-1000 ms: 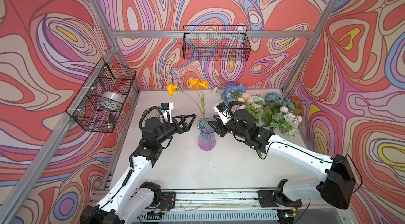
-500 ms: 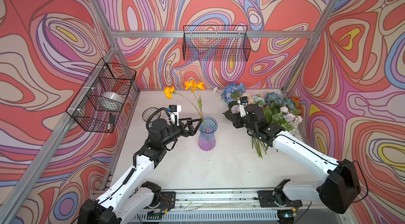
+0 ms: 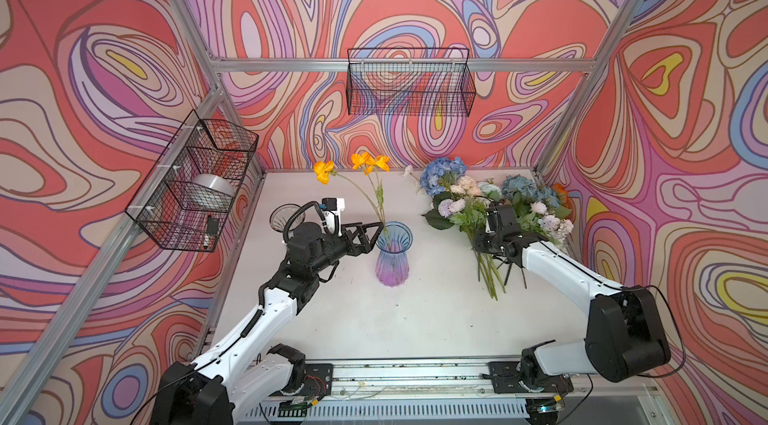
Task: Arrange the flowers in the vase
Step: 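Open right gripper and withdraw it while left gripper holds near vase, then lower right gripper into the flower bunch and close on pink rose stems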
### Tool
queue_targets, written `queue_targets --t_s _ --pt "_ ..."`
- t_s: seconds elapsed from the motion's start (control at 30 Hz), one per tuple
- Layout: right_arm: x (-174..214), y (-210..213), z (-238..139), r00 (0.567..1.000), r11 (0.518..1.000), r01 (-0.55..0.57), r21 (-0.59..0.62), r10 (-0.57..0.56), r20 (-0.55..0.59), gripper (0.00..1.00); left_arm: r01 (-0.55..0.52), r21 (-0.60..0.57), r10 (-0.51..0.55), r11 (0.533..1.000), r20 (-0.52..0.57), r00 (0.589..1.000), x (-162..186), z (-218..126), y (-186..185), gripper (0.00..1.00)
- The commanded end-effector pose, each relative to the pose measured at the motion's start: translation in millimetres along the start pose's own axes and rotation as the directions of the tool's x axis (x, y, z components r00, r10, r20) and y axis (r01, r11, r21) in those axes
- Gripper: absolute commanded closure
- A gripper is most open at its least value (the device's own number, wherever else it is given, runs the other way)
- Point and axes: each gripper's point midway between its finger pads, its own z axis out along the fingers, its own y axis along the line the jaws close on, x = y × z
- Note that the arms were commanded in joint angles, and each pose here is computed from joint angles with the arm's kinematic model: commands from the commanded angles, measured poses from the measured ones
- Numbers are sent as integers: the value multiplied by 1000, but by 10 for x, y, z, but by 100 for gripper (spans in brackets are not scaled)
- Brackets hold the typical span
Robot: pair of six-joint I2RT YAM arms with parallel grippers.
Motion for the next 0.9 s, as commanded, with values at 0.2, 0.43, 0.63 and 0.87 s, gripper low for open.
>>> queue_targets --t_s 0.2,0.43,0.63,0.87 --pt "-94 69 321 999 999 22 -40 -23 -27 64 -4 4 3 1000 48 999 -120 -18 -64 1" --pt "-160 1 455 1000 1000 12 -8 -12 -19 74 -6 -1 6 1000 54 999 -140 -26 -65 1" --pt "-154 -43 539 1000 1000 16 12 -16 -21 78 -1 5 1 1000 54 999 -141 -12 -68 1" --pt "-136 -77 556 999 999 34 28 -33 -22 80 4 3 -4 1000 57 998 -135 -20 -63 1"
